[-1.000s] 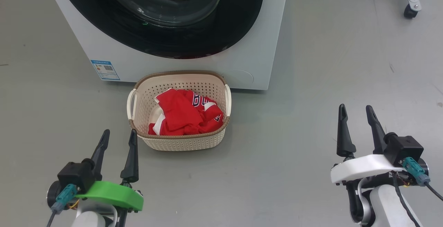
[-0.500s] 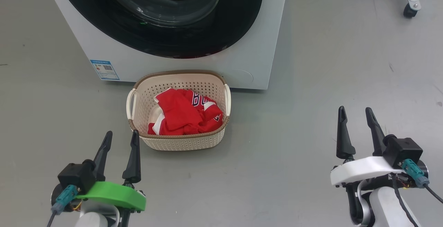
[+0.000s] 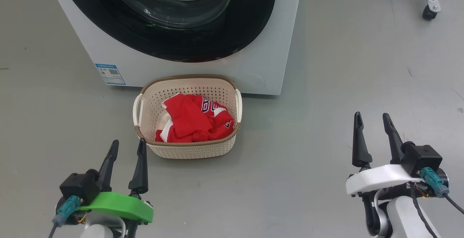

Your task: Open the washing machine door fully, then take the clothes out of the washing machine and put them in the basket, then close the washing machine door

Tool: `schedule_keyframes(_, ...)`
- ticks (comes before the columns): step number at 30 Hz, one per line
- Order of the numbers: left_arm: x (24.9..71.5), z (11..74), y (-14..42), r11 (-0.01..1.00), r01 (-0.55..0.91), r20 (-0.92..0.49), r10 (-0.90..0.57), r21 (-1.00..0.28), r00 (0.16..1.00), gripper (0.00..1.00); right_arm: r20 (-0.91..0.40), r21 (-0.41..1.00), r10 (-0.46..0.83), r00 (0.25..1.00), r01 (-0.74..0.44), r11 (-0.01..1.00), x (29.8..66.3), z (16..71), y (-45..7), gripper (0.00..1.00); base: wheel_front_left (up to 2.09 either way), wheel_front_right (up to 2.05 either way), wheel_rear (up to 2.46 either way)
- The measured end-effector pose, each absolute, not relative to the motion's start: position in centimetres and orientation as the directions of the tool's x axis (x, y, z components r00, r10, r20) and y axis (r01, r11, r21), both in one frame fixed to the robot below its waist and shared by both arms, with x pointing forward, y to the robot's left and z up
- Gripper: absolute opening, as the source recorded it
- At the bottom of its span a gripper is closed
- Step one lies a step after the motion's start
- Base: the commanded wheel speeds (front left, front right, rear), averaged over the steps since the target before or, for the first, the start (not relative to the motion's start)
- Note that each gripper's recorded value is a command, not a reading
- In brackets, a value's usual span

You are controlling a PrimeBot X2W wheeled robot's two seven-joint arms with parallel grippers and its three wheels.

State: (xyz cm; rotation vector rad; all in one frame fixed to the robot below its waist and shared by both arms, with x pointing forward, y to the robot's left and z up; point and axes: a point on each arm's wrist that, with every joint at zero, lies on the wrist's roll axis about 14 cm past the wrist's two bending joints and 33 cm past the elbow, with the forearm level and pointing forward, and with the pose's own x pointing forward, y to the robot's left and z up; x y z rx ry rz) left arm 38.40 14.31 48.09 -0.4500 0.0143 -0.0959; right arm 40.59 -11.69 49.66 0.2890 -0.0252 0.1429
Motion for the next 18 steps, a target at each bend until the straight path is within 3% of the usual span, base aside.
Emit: schedule_keyframes(18,38.26,48.05,14.44,0.884,0.086,0.006,-0.094,-0.460,0.996,1.00,0.045,0.281,0.136,0.990,-0.143,0.949,40.41,49.68,-11.74,1.00,0.00,0.00,0.00)
